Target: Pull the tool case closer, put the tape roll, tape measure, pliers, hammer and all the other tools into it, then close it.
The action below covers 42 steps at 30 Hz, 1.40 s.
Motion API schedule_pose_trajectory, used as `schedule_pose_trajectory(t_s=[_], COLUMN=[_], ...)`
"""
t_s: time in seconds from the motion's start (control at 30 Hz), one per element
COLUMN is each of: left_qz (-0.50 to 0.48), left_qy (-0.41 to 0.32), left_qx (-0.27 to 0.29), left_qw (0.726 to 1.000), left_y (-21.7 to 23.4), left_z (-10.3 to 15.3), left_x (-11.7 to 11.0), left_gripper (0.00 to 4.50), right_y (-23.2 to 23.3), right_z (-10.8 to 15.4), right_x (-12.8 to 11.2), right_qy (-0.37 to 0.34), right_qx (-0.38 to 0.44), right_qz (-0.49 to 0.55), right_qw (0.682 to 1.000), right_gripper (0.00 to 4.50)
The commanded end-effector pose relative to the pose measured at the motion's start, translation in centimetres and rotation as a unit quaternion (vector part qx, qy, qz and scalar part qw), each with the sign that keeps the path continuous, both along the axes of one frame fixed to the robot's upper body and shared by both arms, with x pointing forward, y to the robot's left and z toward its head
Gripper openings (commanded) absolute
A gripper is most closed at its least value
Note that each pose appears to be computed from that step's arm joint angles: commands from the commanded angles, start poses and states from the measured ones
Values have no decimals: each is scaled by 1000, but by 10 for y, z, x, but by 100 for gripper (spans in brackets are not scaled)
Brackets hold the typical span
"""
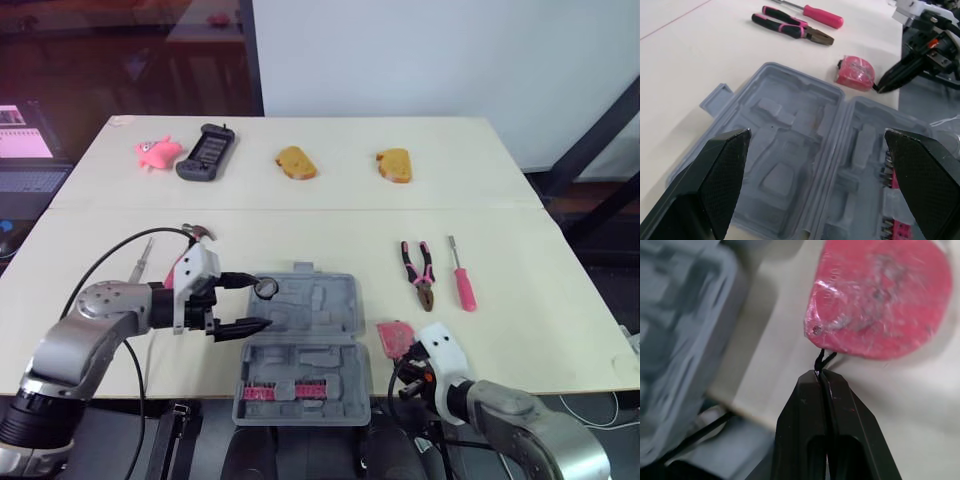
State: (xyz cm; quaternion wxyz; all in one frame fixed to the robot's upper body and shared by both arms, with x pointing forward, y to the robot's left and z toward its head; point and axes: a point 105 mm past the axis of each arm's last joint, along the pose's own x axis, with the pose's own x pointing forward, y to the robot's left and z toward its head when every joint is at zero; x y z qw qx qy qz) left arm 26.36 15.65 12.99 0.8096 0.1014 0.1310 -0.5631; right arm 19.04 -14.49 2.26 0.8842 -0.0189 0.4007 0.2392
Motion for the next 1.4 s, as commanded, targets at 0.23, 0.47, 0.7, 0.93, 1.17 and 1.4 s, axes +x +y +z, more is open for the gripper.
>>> schedule_pose_trajectory(t_s=[0.23, 0.47, 0.7, 0.93, 1.17, 1.4], left_qz=[-23, -20, -25, 0, -2, -17], left_qy=[-20, -22, -35, -79, -130, -110], left_qx=[8, 8, 7, -9, 15, 6], left_qw=[1000, 1000, 999, 997, 991, 994], left_y=[-4, -1, 2, 7, 22, 35], left_z=[6, 6, 7, 14, 11, 12], left_x=[-5, -6, -9, -8, -26, -46], left_gripper=[450, 450, 450, 450, 450, 450], right_y=[5, -5, -23, -30, -31, -27], right_z=[0, 19, 52, 75, 58, 36], right_x=[-9, -5, -13, 14, 37, 53], right_qy=[19, 8, 14, -88, -127, -141], right_qx=[14, 27, 19, -66, -128, -138], right_qz=[12, 32, 122, 303, 466, 514], right_qw=[1000, 999, 992, 947, 866, 835], right_gripper=[3, 188, 447, 447, 447, 447])
